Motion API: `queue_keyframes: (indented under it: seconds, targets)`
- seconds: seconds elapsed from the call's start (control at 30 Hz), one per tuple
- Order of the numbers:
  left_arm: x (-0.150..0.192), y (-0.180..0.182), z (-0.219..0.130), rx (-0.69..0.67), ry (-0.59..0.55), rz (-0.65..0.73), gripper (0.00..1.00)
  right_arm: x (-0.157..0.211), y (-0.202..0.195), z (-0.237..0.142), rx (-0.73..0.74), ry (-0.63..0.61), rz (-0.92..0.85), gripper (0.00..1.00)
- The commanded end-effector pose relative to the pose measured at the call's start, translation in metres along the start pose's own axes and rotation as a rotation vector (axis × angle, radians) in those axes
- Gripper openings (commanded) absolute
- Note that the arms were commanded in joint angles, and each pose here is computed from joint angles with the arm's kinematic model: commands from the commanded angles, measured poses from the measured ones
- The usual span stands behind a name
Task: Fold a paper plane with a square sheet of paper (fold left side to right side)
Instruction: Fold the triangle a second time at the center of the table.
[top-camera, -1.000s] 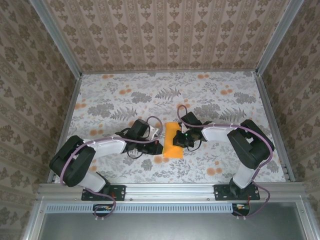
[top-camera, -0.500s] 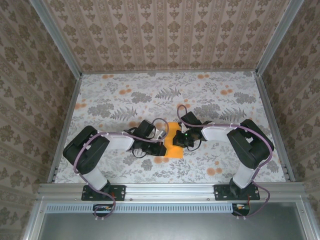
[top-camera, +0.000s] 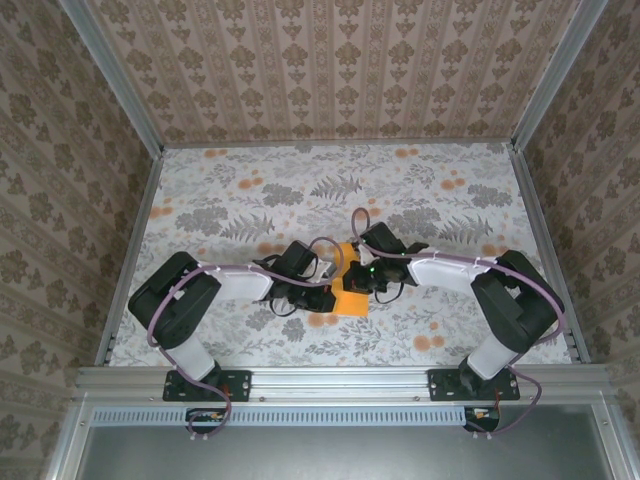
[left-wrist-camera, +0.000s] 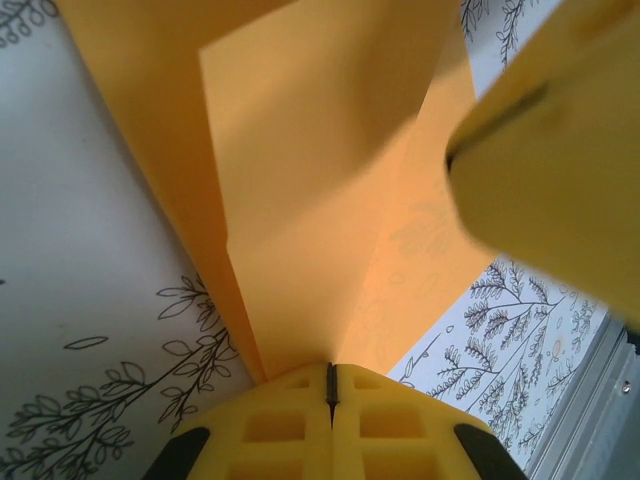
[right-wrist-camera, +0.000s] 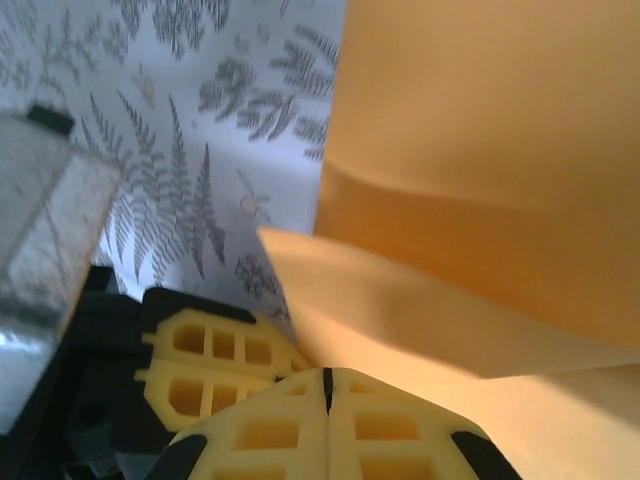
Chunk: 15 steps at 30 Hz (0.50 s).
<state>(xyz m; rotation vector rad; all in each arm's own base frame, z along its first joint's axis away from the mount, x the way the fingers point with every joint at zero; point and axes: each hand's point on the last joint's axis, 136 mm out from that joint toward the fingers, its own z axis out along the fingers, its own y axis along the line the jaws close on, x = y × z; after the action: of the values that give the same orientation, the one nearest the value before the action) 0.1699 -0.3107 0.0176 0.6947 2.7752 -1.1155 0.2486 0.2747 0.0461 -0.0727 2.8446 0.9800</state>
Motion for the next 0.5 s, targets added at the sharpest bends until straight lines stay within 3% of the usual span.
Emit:
queue_keyframes:
  seconds: [0.0, 0.47]
  targets:
    - [0.02, 0.027, 0.004, -0.126, 0.052, -0.02, 0.05, 0.018, -0.004, 0.01, 0.018, 0.066, -0.012, 0.05]
    - [0.022, 0.031, 0.002, -0.158, 0.066, -0.017, 0.04, 0.024, -0.015, 0.028, 0.072, 0.123, -0.02, 0.05]
